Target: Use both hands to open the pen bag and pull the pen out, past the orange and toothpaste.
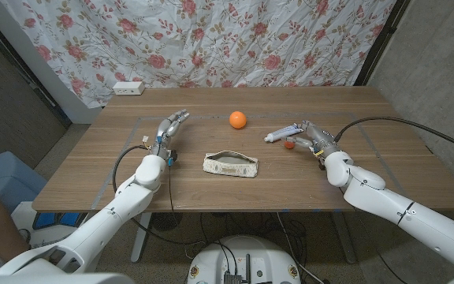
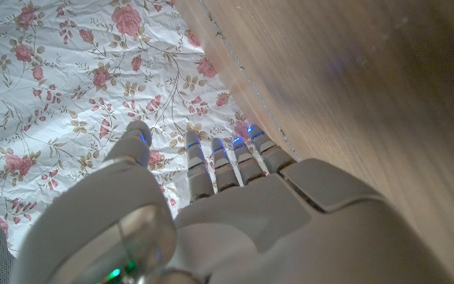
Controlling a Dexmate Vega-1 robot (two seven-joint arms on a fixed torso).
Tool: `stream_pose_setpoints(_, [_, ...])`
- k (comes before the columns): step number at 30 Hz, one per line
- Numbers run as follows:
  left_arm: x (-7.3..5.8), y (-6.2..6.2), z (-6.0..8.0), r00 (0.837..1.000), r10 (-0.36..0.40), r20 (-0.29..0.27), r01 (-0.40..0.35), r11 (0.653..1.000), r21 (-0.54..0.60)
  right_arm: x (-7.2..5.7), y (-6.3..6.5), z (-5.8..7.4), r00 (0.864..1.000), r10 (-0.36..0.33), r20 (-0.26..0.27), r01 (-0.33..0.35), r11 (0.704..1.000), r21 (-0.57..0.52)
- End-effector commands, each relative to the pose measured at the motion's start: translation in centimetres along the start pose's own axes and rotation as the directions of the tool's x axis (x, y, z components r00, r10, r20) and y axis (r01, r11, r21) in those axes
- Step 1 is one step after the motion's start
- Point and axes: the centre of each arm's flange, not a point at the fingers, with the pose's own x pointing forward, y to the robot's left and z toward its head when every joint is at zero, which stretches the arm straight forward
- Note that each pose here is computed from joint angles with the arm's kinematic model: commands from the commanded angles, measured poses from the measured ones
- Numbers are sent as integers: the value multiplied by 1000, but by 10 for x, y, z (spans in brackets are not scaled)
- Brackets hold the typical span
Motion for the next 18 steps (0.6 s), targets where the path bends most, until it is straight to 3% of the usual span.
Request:
stream_pose_setpoints(1, [-1,0,-1,1000,8,14,-7,999,-33,8,-9,-11,997,-49,55,36,977,212])
stream_pose_setpoints(18, [-1,-6,-3,999,20,26,-18,998,-68,18,-20,-17,994,-61,95,20,925,380])
